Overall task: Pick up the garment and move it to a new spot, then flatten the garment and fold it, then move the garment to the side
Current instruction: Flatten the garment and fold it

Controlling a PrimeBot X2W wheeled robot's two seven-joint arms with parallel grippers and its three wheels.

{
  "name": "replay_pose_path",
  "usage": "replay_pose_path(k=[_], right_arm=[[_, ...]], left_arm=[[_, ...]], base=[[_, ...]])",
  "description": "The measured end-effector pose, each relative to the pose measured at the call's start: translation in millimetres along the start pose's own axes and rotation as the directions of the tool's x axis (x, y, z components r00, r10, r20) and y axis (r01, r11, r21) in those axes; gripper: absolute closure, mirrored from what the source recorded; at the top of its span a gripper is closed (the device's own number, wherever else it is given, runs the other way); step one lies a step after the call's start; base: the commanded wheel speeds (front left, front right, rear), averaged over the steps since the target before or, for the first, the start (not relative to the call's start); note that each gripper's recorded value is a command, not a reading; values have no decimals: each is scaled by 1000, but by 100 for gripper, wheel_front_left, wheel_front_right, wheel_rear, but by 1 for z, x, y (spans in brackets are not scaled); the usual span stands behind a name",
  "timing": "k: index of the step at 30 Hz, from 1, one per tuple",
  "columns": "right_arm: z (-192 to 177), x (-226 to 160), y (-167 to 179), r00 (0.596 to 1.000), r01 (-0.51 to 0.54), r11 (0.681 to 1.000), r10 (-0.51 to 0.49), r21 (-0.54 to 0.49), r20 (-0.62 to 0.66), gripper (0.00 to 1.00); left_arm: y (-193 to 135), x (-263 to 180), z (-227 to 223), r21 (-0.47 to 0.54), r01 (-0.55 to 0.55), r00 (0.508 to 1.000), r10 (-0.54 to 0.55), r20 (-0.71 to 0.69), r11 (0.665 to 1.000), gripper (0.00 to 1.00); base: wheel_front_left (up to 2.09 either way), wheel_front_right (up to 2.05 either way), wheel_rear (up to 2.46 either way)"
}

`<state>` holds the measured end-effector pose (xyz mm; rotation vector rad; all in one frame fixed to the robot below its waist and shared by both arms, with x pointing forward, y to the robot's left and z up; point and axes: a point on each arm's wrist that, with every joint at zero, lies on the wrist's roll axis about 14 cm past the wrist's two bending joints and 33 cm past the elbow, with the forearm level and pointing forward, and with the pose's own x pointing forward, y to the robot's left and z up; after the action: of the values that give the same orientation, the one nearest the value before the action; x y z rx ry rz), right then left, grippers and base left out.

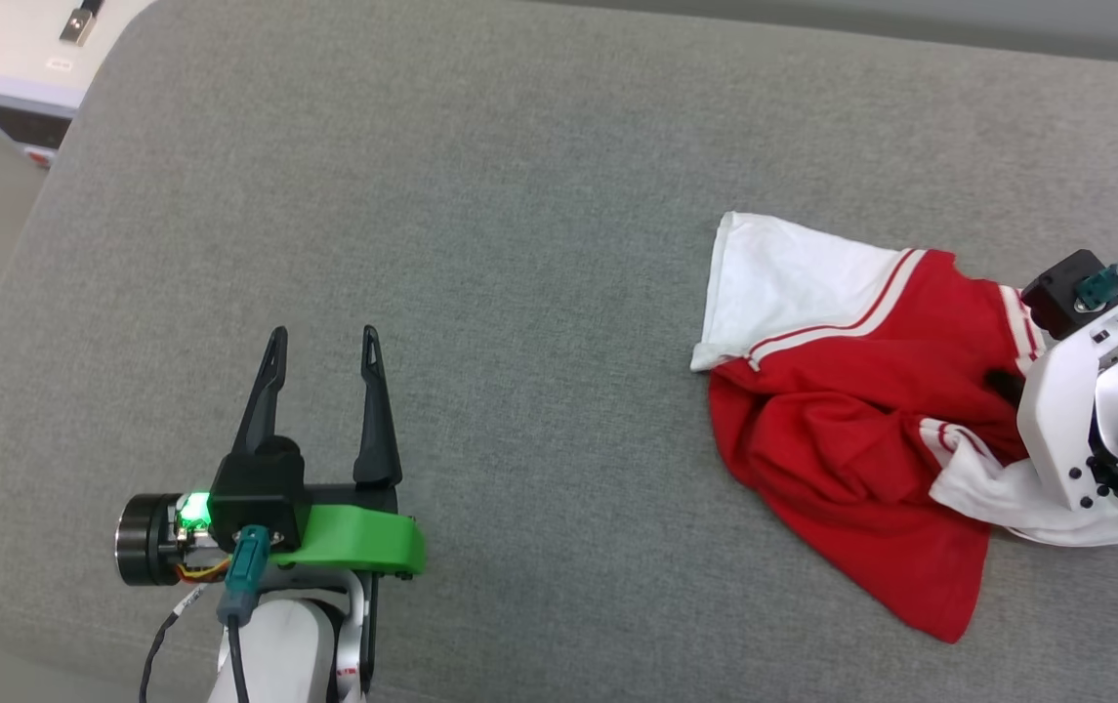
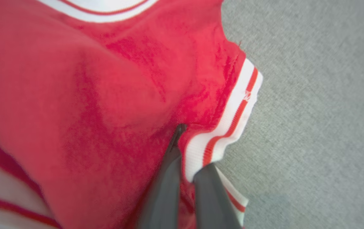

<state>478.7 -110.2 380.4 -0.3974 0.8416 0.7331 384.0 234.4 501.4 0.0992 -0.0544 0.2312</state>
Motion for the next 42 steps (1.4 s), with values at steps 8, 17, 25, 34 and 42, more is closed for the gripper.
replay_pose_path(k=[8, 17, 25, 34, 42], right_arm=[[70, -57, -5, 939, 71, 997, -56, -31, 338, 100], [106, -134, -10, 829, 182, 982, -126, -49, 545, 100], [121, -156, -17, 792, 232, 972, -170, -32, 586, 100], [173, -134, 10, 768, 173, 978, -59, -117, 638, 100], [213, -73, 62, 786, 12, 977, 123, -214, 606, 100]], left_arm=[[3, -13, 15, -5, 6, 999, -5, 42, 1000, 0], [3, -27, 27, -18, 15, 997, -13, 77, 1000, 0], [5, -29, 30, -18, 17, 996, -15, 86, 1000, 0], [8, -32, 21, -21, -4, 999, 5, 50, 1000, 0], [12, -22, 15, -9, -26, 999, 26, 33, 1000, 0]], base=[[0, 0, 0], [0, 0, 0], [0, 0, 0], [0, 0, 0], [0, 0, 0]])
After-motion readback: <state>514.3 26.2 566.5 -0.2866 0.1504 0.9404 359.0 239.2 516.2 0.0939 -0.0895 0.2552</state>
